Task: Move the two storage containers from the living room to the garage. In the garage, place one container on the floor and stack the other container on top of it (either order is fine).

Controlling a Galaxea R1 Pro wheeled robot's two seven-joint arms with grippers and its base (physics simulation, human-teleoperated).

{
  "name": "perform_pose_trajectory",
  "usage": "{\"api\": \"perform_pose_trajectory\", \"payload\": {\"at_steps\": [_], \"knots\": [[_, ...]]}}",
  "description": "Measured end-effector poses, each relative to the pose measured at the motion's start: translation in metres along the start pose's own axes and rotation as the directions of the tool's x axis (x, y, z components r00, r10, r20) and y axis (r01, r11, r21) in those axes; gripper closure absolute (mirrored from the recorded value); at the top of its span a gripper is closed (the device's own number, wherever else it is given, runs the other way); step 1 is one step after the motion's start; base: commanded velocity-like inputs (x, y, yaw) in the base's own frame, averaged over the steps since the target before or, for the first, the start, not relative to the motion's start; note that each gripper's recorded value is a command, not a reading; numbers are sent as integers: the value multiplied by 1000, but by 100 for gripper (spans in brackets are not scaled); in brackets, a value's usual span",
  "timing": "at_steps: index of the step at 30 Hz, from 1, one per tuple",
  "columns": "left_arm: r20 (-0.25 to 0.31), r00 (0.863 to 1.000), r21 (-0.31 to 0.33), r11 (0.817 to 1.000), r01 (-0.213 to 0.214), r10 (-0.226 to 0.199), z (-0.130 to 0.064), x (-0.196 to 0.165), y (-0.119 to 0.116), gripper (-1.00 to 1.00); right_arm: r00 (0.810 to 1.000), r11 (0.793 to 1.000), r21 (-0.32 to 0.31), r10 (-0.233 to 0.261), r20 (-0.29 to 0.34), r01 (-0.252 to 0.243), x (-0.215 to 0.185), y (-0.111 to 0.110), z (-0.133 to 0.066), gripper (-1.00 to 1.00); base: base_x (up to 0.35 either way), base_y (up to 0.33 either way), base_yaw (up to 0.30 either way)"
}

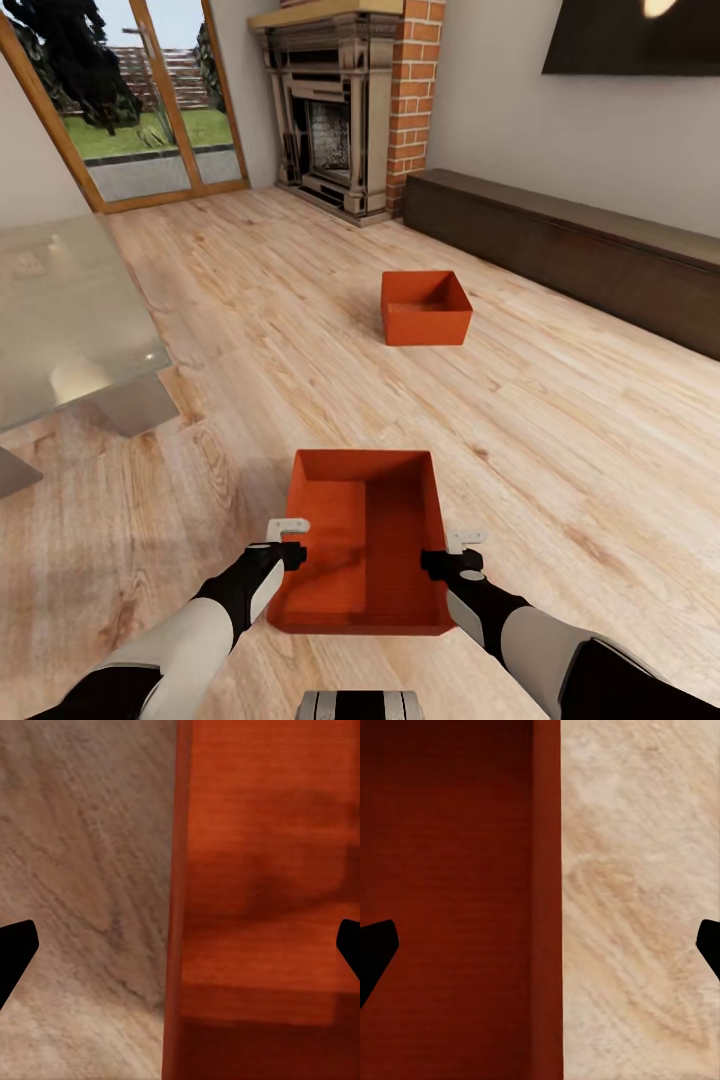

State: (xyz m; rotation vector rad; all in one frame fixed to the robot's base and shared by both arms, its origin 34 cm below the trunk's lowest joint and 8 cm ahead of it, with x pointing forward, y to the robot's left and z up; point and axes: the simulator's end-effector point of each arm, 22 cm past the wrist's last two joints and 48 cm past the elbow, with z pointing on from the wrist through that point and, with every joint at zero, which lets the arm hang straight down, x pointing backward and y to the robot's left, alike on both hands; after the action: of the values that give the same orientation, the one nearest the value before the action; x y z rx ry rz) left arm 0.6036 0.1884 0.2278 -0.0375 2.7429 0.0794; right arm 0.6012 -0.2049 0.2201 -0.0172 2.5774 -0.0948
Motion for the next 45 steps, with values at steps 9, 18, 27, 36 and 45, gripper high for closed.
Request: {"api": "perform_pose_trajectory", "payload": {"at_steps": [9,18,27,36,45], "knots": [[0,1000,-1,1000,0,0,17,13,0,-100,1000,1000,0,0,0,0,15,1,14,-100,0,0,0],[1,1000,-2,1000,0,0,19,14,0,-100,1000,1000,0,-1,1,1,17,2,16,-100,0,0,0],[1,1000,-5,1000,0,0,19,14,3,-100,1000,1000,0,-2,1,2,17,2,16,-100,0,0,0],[1,1000,-5,1000,0,0,26,20,2,-100,1000,1000,0,-2,2,2,24,2,22,-100,0,0,0],[1,1000,-5,1000,0,0,28,21,2,-100,1000,1000,1,-3,2,3,25,1,24,-100,0,0,0]]}}
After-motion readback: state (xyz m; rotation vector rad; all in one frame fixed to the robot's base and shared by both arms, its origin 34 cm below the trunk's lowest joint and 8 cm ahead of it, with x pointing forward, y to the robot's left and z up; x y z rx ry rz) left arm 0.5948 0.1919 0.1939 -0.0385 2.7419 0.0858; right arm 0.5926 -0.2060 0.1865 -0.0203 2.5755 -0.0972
